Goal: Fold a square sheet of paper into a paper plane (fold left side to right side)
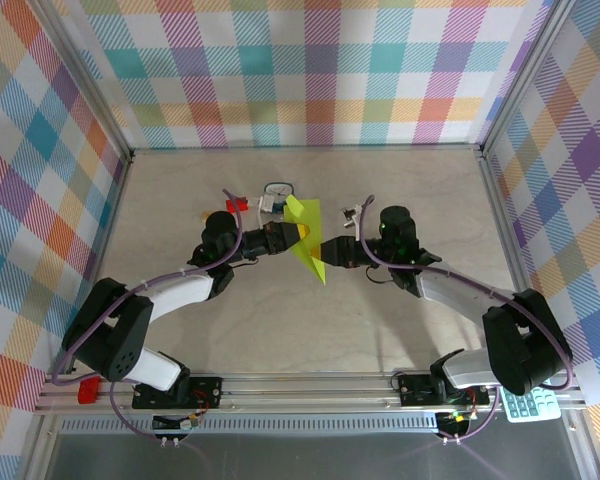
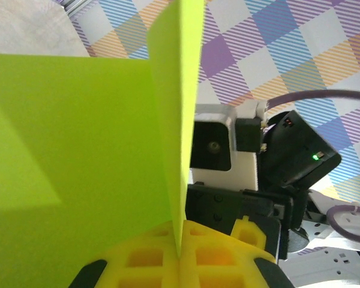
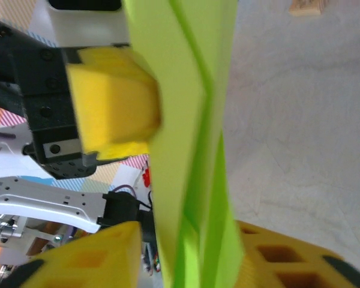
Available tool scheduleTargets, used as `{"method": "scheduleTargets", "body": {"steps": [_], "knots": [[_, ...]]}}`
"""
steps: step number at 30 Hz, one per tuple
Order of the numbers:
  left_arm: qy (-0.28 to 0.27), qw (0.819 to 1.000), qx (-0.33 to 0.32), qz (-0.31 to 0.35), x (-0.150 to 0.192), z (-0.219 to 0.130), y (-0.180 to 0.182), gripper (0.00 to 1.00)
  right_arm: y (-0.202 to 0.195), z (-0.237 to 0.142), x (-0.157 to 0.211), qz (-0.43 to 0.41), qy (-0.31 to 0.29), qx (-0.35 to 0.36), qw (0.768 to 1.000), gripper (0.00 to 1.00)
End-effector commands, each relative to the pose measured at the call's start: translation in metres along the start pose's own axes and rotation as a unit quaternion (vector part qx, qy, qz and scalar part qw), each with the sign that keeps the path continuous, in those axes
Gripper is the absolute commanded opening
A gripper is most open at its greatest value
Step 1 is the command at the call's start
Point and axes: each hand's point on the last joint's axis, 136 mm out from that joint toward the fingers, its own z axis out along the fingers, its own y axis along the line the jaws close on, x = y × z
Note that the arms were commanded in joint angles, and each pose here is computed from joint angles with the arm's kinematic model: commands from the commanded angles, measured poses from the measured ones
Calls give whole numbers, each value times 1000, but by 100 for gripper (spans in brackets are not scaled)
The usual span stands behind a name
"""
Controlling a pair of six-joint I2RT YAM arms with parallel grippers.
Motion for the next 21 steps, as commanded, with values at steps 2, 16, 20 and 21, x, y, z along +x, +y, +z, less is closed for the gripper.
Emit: {"method": "scheduleTargets", "body": {"steps": [2,16,20,21], "knots": [[-3,1000,20,23,-6,4,-14,8,17,-5,-16,-38,-21,-5,999,24],[-37,988,-123,82,-14,-44,10,49,-17,-32,-2,-40,4,171,985,2],[-58,964,-226,124,-17,-77,21,56,-51,-61,5,-47,41,330,942,0],[-67,956,-251,134,-18,-87,23,57,-59,-70,8,-51,52,373,925,0]]}}
